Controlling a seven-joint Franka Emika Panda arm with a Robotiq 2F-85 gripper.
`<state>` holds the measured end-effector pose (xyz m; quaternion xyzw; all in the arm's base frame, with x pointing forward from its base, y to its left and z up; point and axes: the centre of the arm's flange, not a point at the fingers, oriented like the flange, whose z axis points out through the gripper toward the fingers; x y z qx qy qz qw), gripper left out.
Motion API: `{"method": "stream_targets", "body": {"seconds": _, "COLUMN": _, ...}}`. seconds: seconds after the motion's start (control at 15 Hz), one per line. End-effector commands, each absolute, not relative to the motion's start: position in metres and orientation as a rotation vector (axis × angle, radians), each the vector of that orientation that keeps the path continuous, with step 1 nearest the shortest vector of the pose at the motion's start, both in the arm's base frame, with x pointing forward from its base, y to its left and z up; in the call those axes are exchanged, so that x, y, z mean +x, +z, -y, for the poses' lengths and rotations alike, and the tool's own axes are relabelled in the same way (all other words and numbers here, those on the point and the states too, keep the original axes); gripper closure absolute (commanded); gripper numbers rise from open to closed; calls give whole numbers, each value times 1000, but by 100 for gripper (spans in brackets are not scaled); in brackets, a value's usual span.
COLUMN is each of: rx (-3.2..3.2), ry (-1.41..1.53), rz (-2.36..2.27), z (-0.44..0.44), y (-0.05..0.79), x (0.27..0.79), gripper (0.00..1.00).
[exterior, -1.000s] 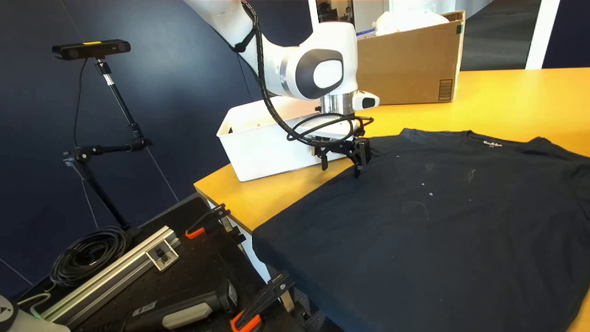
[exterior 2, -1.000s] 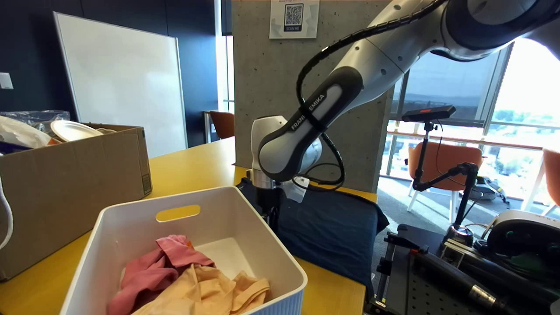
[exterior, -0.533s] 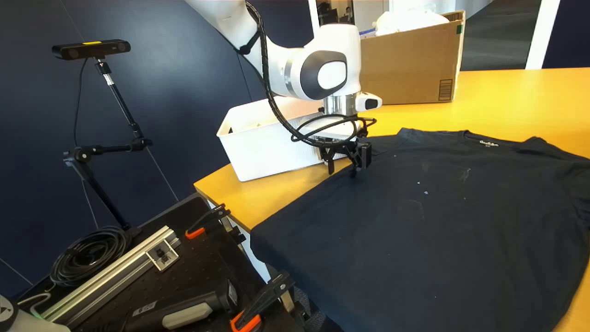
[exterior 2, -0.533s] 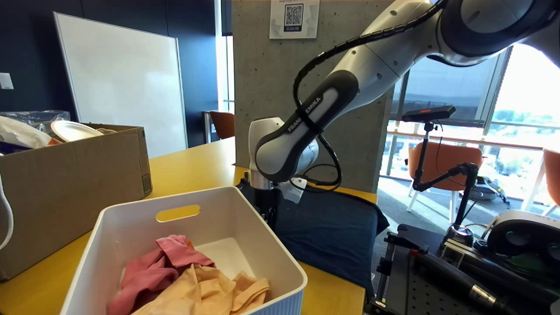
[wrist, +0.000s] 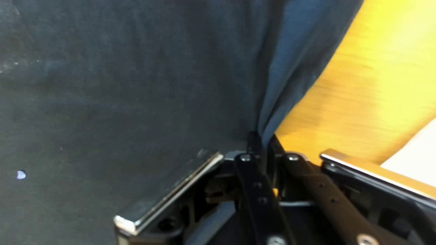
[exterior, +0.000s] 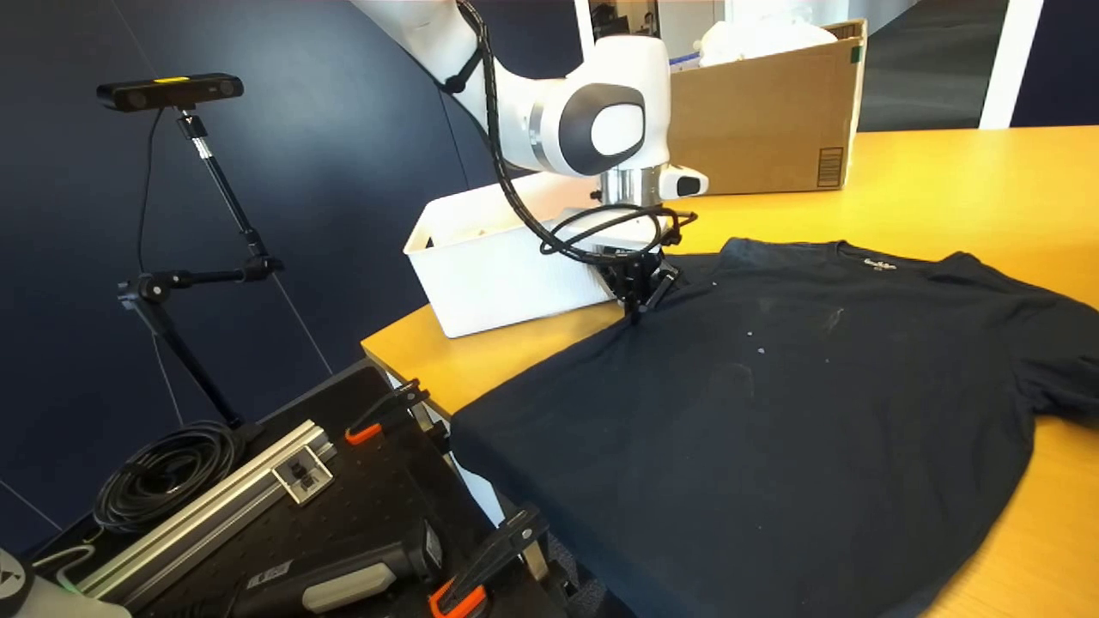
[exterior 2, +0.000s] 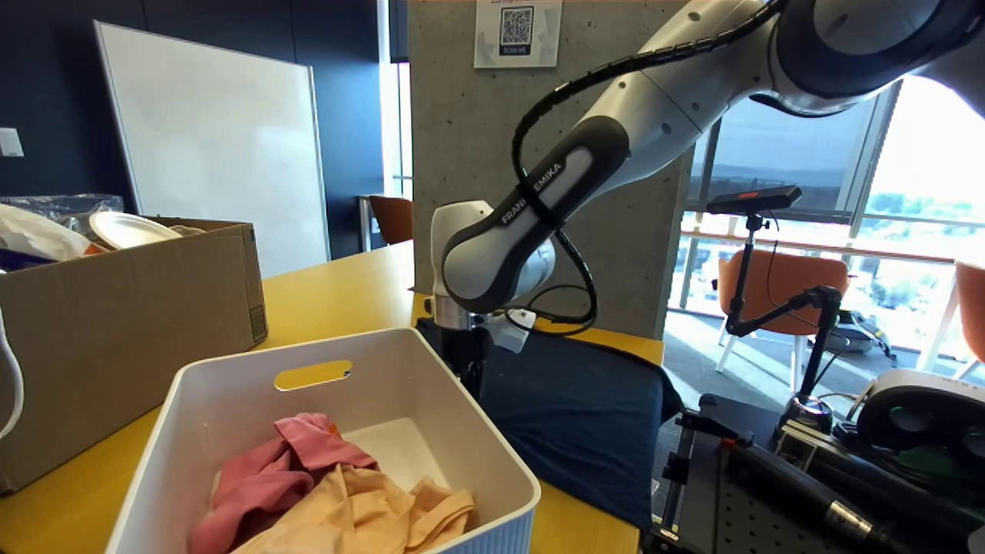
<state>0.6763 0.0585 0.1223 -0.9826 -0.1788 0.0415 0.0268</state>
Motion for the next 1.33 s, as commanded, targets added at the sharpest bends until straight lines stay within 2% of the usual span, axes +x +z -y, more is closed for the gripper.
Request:
{"method": "stream_targets", "body": {"seconds": 0.0, "rx": -3050, "ry": 140, "rz": 517, "z": -44, "y": 119, "x": 678, "gripper": 99}}
{"method": "stream_targets", "body": {"seconds": 0.47, "rx": -3088, "ry": 103, "rz": 371, "z": 31, "y": 148, "x": 666, "gripper": 99}}
{"method": "stream_targets", "body": {"seconds": 1.07, "rx": -3177, "ry": -101, "rz": 225, "z": 99, "y": 249, "x": 649, "gripper": 99}}
{"method": "stream_targets", "body": {"seconds": 1.27, "rx": -3193, "ry": -84, "rz": 163, "z": 125, "y": 246, "x": 639, "gripper": 99}}
